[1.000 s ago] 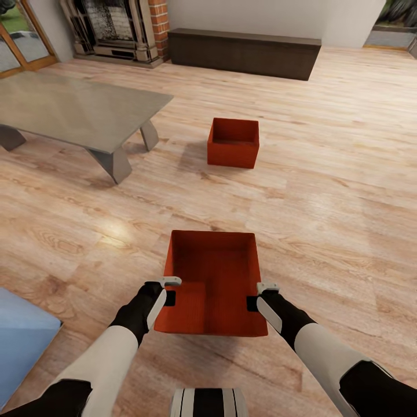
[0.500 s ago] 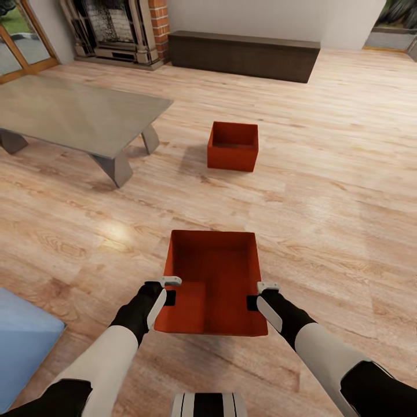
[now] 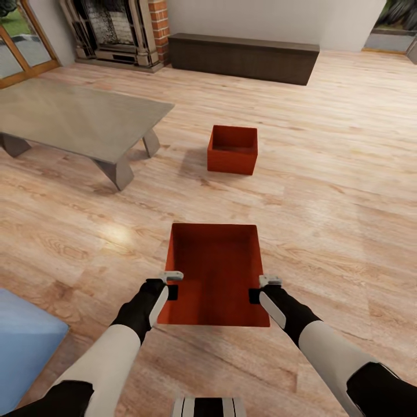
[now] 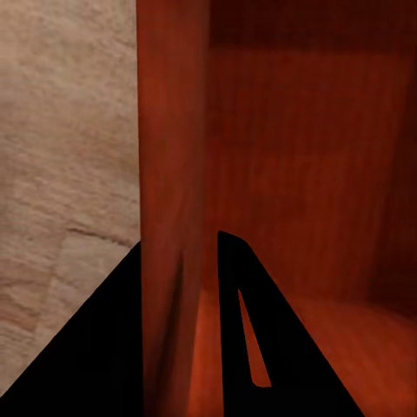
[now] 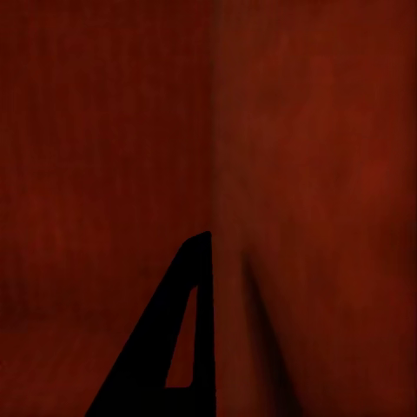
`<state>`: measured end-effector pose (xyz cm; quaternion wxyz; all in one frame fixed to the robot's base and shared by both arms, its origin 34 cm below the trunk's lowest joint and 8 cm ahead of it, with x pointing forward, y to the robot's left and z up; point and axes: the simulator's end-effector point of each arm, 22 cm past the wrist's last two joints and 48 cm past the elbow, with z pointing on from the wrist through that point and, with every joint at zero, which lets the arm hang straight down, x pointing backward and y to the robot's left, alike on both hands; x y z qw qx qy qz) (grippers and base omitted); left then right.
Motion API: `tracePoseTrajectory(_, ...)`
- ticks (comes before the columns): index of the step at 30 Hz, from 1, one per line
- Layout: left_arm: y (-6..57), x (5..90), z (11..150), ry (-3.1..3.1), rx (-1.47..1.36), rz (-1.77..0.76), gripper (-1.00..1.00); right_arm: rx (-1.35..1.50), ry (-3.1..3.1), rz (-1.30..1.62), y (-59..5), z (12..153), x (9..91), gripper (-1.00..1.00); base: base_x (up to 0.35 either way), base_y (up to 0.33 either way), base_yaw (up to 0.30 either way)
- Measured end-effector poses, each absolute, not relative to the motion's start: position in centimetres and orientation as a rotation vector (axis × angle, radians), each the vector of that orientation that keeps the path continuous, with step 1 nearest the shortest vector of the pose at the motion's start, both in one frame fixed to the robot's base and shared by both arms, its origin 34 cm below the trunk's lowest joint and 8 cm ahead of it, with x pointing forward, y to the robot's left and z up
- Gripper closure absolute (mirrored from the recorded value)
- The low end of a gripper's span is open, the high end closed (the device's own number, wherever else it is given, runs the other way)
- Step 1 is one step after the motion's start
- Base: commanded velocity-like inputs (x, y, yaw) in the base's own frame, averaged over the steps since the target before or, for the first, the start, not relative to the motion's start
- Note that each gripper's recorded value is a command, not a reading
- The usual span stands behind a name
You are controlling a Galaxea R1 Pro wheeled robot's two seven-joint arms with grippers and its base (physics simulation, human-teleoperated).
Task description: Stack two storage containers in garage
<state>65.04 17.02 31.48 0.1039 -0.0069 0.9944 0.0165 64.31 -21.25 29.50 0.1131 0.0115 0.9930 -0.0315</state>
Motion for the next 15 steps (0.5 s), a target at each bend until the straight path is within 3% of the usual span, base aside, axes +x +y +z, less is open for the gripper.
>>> tracePoseTrajectory(15,16.9,65.4,34.4,2.935,-0.027,0.042,1.0,0.023,2.915,-0.097,-21.4,32.6,64.9,1.0,0.0,0.0,0.0)
